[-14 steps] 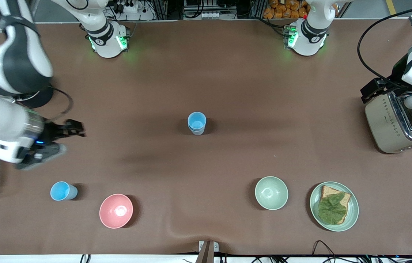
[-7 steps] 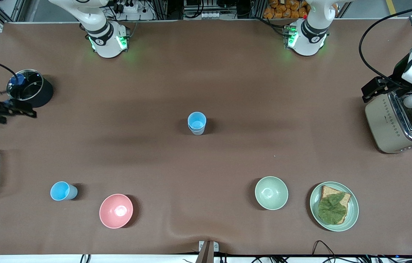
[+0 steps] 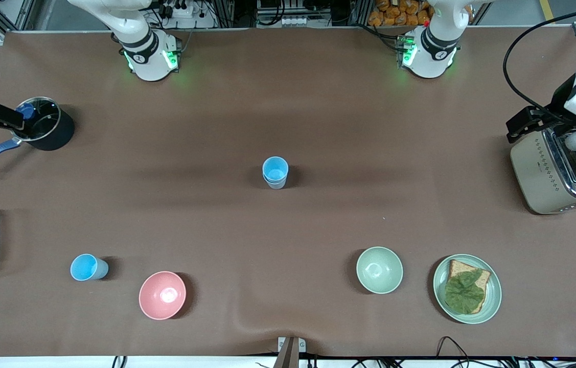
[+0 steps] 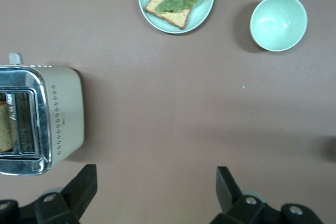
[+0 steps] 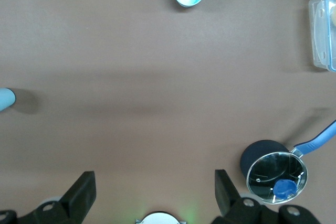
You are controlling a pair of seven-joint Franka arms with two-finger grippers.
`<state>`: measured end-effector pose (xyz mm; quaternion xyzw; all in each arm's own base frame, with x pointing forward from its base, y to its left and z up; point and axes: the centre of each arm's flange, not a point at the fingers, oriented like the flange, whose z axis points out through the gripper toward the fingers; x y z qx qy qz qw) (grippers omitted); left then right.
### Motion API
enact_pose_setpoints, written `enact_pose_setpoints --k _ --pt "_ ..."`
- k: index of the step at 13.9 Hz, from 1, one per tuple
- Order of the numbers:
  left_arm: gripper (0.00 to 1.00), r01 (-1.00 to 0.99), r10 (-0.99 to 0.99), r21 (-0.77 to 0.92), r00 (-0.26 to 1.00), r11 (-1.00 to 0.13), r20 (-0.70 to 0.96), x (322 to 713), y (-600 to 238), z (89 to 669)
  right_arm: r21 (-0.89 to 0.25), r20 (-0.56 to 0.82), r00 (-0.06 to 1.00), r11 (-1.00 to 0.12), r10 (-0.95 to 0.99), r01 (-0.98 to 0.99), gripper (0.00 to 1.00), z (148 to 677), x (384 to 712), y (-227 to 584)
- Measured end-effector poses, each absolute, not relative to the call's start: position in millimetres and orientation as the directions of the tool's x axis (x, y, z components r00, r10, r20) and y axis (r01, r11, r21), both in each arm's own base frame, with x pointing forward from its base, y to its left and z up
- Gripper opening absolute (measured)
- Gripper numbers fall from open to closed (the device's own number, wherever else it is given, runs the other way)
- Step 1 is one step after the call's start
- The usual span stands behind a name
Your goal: Stack blue cups with both arms
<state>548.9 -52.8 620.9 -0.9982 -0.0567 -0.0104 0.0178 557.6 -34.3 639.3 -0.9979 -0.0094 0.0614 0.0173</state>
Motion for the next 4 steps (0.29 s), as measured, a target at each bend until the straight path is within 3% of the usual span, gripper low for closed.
enact_pose_setpoints --k 4 --pt "1.0 0.064 0.064 -0.027 0.998 -0.998 -0.001 547.2 -44.2 620.1 -0.035 -0.118 0.993 -0.999 0.011 0.007 1.0 632.3 548.8 -33.8"
